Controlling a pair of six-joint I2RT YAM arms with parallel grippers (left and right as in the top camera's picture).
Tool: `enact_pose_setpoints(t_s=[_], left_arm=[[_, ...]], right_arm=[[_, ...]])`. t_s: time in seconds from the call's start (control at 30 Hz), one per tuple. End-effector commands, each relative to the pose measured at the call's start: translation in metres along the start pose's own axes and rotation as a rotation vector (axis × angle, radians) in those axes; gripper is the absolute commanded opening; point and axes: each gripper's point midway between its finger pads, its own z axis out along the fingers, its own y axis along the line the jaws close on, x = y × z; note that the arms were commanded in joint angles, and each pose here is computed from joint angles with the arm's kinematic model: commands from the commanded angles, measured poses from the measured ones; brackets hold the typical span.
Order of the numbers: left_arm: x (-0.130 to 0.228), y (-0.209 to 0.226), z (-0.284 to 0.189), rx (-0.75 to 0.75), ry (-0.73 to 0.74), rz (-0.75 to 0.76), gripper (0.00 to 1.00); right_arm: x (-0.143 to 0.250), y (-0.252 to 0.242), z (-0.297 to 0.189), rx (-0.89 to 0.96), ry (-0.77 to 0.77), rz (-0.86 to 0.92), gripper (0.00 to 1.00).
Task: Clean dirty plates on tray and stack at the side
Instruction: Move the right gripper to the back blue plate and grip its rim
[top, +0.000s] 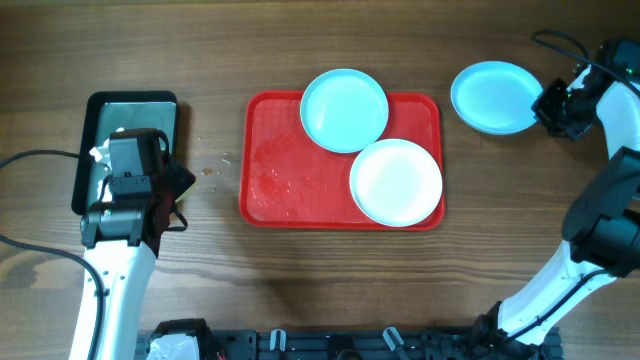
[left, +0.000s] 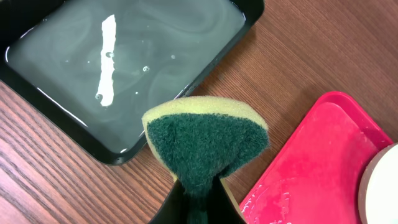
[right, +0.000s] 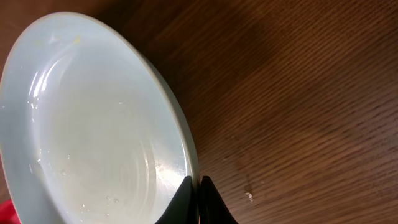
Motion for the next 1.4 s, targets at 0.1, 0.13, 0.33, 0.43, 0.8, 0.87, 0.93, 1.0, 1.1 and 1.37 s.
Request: enact_pose_setpoints(t_s=[0.1,0.13,0.33,0.43,0.8,0.87,0.93,1.0,1.1,1.37], left_arm=[[0.000,0.001,-0.001,0.006,-0.004,-0.015,0.04],[0.000,0.001,-0.001,0.006,-0.004,-0.015,0.04],[0.000,0.001,-0.001,0.006,-0.004,-0.015,0.05],[0.000,0.001,-0.001,0.006,-0.003,-0.015,0.05],[0.002,-0.002,-0.001,0.024,0.011,-0.014,0.05],[0.002,-0.002,-0.001,0.023,0.011,-0.014,0.05],[0.002,-0.002,-0.001,0.023,0.011,-0.014,0.06],[0.002,-0.002,-0.001,0.023,0.011,-0.014,0.07],[0.002,-0.002,-0.001,0.023,0.011,-0.014,0.07],[0.003,-0.002,-0.001,0.022,0.012,-0.014,0.07]], right_arm=[[0.008,0.007,0.008,-0.017,0.036,-0.094,0.49],[0.013,0.014,0.007,-0.061,0.056,-0.093,0.55],[0.031,0.080,-0.015,-0.408,0.125,-0.162,0.57],[0.037,0.113,-0.034,-0.456,0.092,-0.243,0.59],[0.115,0.232,-0.001,-0.289,-0.017,-0.647,0.74],[0.134,0.238,0.020,-0.151,-0.047,-0.685,0.75],[0.147,0.239,0.031,-0.083,-0.051,-0.631,0.75],[0.153,0.241,0.035,-0.080,-0.038,-0.636,0.73],[0.159,0.233,0.038,-0.056,-0.003,-0.633,0.71],[0.177,0.230,0.066,-0.079,0.083,-0.640,0.57]])
